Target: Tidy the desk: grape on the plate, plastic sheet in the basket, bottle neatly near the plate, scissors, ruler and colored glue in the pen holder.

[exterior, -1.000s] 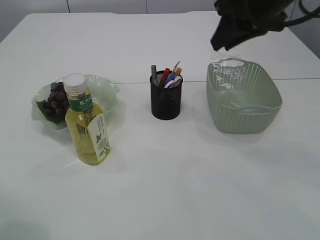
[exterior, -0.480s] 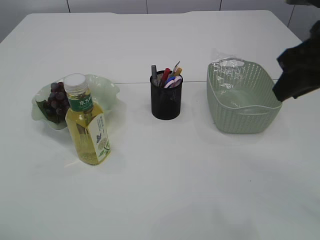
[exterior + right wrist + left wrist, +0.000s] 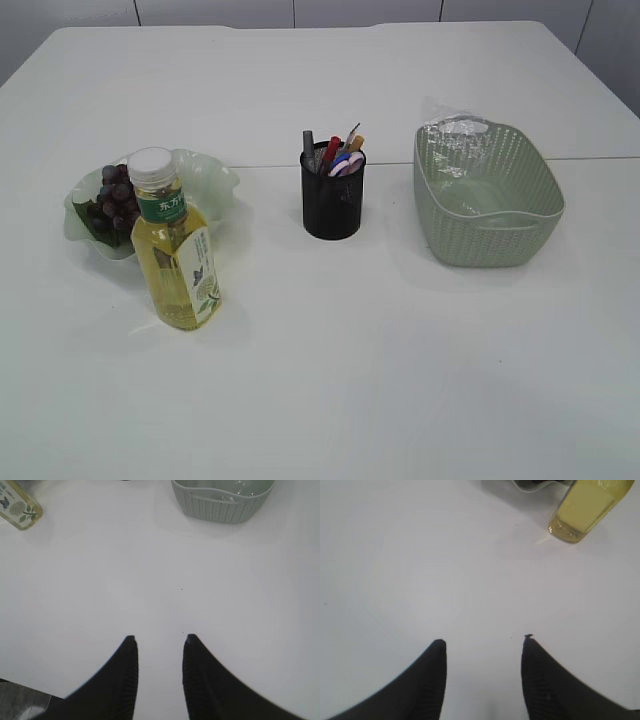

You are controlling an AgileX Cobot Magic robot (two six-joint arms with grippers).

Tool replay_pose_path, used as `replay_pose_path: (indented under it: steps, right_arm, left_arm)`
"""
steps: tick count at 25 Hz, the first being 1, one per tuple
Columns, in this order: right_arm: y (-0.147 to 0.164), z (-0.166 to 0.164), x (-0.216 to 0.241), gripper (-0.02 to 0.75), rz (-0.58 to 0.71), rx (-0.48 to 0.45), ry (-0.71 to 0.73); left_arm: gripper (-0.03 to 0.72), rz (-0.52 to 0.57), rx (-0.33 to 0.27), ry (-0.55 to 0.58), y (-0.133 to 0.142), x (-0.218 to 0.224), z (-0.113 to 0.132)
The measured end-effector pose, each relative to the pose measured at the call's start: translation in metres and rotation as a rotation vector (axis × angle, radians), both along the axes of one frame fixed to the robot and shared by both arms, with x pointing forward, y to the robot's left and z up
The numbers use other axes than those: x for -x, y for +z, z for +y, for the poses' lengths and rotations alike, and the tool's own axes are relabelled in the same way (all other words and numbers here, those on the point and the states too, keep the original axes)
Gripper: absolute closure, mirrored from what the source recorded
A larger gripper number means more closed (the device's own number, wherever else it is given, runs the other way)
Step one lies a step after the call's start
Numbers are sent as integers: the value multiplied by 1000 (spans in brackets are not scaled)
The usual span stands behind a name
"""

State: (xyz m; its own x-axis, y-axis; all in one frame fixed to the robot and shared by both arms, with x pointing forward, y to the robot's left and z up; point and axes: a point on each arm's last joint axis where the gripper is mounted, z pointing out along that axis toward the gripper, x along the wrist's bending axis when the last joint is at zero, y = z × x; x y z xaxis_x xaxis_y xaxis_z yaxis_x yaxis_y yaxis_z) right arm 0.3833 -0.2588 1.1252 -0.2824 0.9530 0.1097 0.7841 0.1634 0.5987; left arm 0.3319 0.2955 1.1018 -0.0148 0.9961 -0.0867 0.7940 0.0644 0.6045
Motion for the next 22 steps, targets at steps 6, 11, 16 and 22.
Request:
replay_pose_path:
  steps: [6, 11, 16, 22]
  right_arm:
    - [15, -14, 76, 511, -211, -45, -22]
    - [15, -28, 128, 511, -290, -40, -73]
    - [11, -39, 167, 501, -410, -46, -118]
    - [-2, -46, 201, 481, -539, -88, -141]
  left_arm:
    - [327, -64, -2, -1, 6, 44, 1]
    - [315, -155, 12, 14, 9, 69, 1]
    - [304, -265, 15, 20, 10, 93, 2]
    - [302, -390, 12, 22, 8, 120, 3]
